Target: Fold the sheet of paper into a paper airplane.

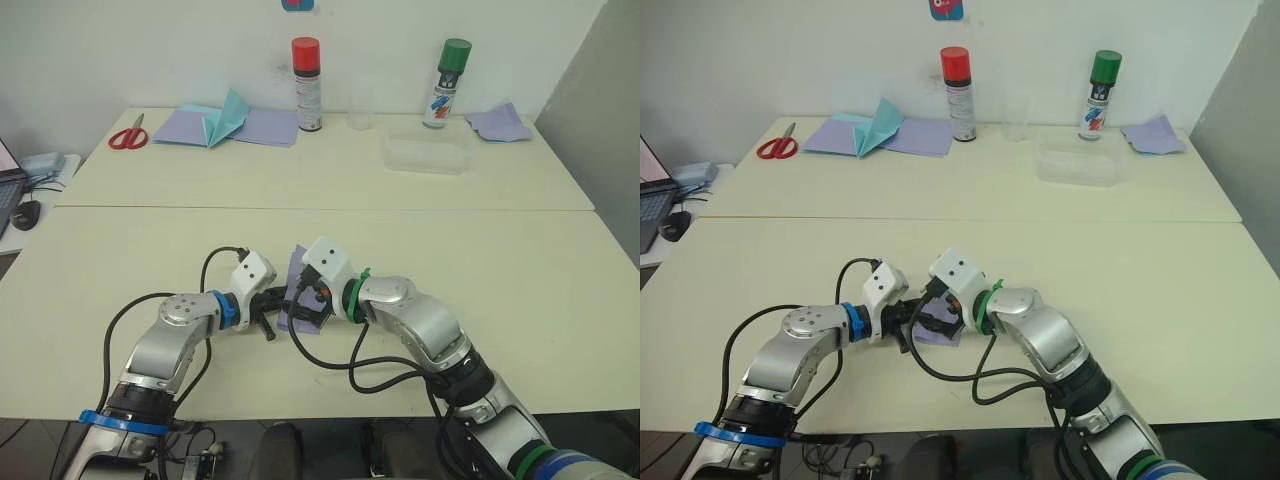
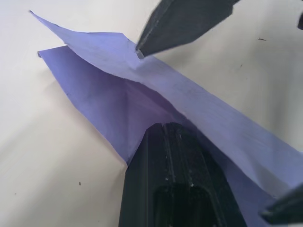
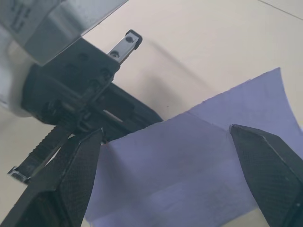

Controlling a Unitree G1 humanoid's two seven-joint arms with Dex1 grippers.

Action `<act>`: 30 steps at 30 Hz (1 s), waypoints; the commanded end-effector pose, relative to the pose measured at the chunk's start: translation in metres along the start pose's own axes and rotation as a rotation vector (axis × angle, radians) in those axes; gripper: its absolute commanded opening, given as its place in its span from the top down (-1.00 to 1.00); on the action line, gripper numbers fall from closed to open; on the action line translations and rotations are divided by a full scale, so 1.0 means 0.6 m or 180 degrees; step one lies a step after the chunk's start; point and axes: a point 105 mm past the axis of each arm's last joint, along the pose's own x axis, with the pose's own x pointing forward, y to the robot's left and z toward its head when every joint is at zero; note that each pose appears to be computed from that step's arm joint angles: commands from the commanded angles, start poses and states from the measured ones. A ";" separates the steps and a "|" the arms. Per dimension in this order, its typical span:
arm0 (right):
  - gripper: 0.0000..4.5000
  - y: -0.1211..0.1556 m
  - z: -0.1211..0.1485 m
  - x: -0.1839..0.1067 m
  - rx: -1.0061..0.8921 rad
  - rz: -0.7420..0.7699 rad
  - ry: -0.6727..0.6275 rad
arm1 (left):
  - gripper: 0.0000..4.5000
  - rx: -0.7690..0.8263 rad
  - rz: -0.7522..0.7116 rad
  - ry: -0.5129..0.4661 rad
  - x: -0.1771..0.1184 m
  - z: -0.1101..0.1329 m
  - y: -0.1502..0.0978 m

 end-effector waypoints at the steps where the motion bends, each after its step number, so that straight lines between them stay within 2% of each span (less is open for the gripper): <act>1: -0.98 -0.017 0.037 -0.024 -0.0045 -0.0134 -0.0234 | 1.00 0.0003 -0.0101 -0.0002 -0.009 0.016 -0.006; 6: -0.98 -0.021 0.036 -0.038 0.0116 -0.0214 -0.0226 | 1.00 -0.0040 -0.0251 -0.0129 -0.011 0.043 -0.019; 17: -0.98 -0.039 0.034 -0.048 0.0679 -0.0389 -0.0205 | 1.00 -0.0081 -0.0407 -0.0279 0.008 0.060 -0.035; 30: -0.98 -0.036 0.025 -0.053 0.0537 -0.0372 -0.0084 | 1.00 -0.0064 -0.0439 -0.0369 0.015 0.065 -0.042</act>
